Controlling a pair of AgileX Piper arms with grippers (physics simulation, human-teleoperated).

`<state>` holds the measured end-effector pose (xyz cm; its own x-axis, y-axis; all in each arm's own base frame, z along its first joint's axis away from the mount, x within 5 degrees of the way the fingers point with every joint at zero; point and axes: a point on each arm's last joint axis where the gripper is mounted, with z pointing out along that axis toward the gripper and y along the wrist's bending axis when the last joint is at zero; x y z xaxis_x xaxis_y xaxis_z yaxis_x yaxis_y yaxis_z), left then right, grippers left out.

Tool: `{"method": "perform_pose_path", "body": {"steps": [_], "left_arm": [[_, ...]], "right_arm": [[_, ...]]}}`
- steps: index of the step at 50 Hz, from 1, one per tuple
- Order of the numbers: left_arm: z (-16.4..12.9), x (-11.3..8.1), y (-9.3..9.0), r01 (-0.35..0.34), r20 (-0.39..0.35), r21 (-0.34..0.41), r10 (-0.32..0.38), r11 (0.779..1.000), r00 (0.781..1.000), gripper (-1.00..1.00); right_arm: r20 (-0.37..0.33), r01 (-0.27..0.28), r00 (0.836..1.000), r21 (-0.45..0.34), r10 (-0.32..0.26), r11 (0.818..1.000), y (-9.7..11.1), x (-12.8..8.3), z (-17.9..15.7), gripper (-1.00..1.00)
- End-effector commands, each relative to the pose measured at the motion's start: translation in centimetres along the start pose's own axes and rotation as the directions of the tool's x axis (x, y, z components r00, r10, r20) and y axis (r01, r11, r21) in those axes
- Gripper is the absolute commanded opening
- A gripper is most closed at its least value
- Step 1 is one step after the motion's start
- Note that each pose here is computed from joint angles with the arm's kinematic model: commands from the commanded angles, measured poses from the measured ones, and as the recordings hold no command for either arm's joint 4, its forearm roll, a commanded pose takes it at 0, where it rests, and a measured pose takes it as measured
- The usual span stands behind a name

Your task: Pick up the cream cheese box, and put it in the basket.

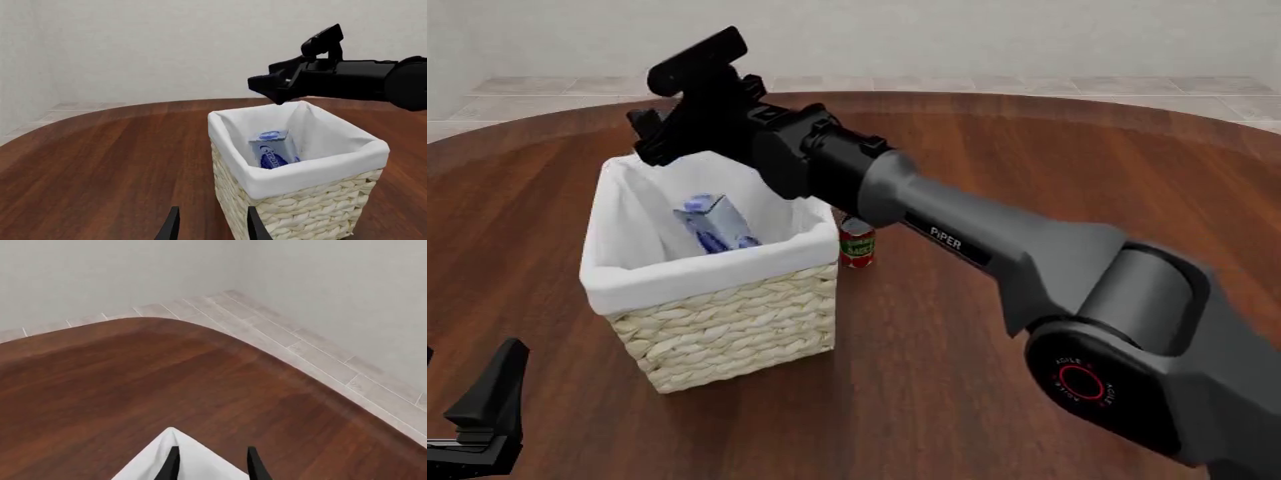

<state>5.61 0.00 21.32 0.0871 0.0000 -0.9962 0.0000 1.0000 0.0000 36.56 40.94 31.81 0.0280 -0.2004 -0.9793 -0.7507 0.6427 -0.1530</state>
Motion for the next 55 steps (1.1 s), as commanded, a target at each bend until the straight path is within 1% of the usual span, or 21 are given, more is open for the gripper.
{"method": "perform_pose_path", "body": {"steps": [1, 22, 38, 55], "left_arm": [[0.0, 0.0, 0.0, 0.000, 0.000, 0.000, 0.000, 1.000, 1.000, 1.00], [0.0, 0.0, 0.0, 0.000, 0.000, 0.000, 0.000, 1.000, 1.000, 1.00], [0.0, 0.0, 0.0, 0.000, 0.000, 0.000, 0.000, 1.000, 1.000, 1.00], [0.0, 0.0, 0.0, 0.000, 0.000, 0.000, 0.000, 1.000, 1.000, 1.00]], "right_arm": [[0.011, 0.000, 1.000, 0.015, 0.000, 1.000, -0.8, -0.4, -0.2, 1.00], [0.025, 0.011, 1.000, 0.015, -0.011, 1.000, -0.7, -0.9, -1.1, 1.00], [0.030, 0.014, 0.999, 0.023, -0.015, 1.000, -1.2, -1.4, -2.0, 1.00], [0.044, 0.012, 0.999, 0.034, -0.014, 0.999, -1.7, -2.5, -4.9, 1.00]]}}
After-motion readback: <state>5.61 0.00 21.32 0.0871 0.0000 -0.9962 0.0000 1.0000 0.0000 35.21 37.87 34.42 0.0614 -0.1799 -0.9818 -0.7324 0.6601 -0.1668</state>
